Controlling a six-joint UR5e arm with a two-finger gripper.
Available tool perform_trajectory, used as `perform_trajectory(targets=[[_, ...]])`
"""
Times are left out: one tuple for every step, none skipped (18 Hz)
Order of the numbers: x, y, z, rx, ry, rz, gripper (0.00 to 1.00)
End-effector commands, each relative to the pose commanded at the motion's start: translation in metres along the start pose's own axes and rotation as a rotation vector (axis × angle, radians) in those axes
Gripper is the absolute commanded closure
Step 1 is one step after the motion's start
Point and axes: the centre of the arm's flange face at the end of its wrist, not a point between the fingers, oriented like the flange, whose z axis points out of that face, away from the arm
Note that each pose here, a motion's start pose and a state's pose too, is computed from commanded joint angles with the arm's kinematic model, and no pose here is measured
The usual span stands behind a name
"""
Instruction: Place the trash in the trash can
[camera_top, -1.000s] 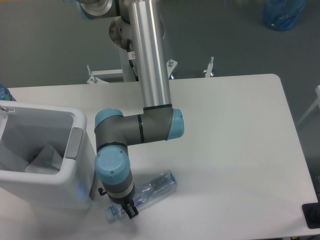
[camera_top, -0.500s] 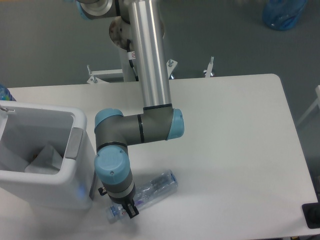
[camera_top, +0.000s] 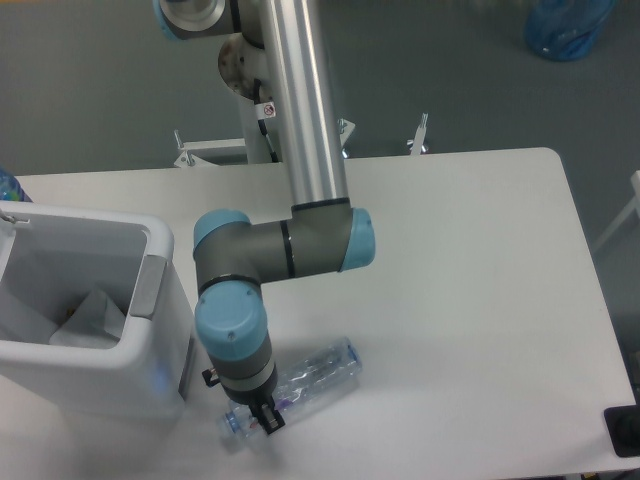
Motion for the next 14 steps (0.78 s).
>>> perform_trajectory(targets=[[-0.014,0.005,-0.019,0.064,-0.01,-0.082,0.45],[-0.023,0.008,-0.034,0.098,-0.028,-0.122,0.45],[-0.028,0.006,-0.045,0.131,-0.048,-0.148,0.45],[-0.034,0.006,-0.054,0.166,-0.072,-0.187,0.45],[-0.041,0.008,-0.068,0.21,-0.097,-0.235,0.45],[-0.045,0.006,-0.085,0.259,-0.113,-0.274,0.45],[-0.049,0.002,-0.101,0.308,-0.122,-0.306,0.45],[-0.058,0.009,-0.124,0.357,-0.142,-0.35,0.45],[-0.063,0.011,-0.146,0.409,-0.153,-0.39,0.45],[-0.065,0.009,-0.164,0.463,-0.155,-0.417,0.45],[-0.067,0.008,-0.182,0.504,-0.166,-0.438,0.45],[-0.067,0.005,-0.199,0.536,-0.176,-0.458,0.45],[-0.066,0.003,-0.215,0.561,-0.179,-0.485,0.45],[-0.061,-0.001,-0.23,0.585,-0.179,-0.503,0.45]])
